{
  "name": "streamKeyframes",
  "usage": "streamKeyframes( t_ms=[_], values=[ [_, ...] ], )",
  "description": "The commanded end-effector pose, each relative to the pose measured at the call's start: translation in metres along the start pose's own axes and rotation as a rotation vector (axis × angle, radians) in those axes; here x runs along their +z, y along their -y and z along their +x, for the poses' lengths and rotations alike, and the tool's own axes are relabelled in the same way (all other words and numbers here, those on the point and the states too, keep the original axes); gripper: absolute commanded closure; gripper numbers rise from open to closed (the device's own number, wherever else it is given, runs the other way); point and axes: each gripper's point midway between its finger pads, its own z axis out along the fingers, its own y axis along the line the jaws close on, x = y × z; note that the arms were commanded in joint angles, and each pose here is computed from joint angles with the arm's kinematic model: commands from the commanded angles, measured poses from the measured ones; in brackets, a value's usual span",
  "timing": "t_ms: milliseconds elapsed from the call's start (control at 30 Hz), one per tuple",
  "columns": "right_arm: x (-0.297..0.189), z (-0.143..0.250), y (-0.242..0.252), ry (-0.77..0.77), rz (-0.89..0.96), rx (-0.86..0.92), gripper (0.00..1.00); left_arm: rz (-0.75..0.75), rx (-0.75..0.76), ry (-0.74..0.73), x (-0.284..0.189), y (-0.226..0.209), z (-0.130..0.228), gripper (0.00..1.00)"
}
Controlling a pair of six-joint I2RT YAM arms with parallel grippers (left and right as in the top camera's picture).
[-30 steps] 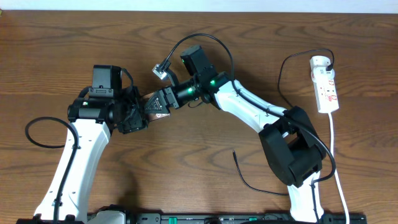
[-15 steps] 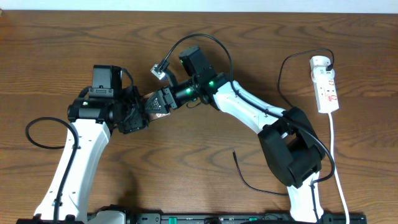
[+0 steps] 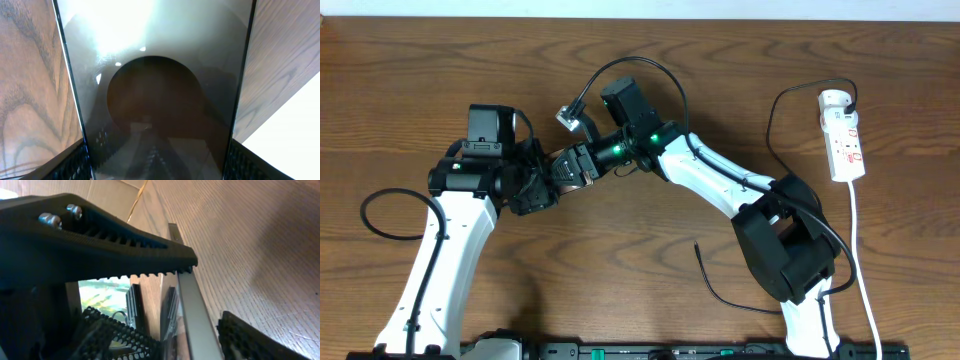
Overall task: Plug charger to phone and switch on socket
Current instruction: 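Close the right gripper on the phone's edge beside the left gripper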
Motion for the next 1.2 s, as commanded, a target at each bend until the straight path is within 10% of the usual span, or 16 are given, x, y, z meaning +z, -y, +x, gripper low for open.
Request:
streamKeyframes(
  t_ms=[0, 1167],
  values=[
    [0.001, -0.004, -0.008, 0.002, -0.013, -0.023, 0.34, 0.023, 0.003, -0.027, -0.007, 0.008, 0.009, 0.92],
    [-0.003, -0.009, -0.005, 0.020, -0.005, -0.025, 0.40, 0.043, -0.027, 0.033, -0.007, 0.011, -0.002, 0.93]
  ],
)
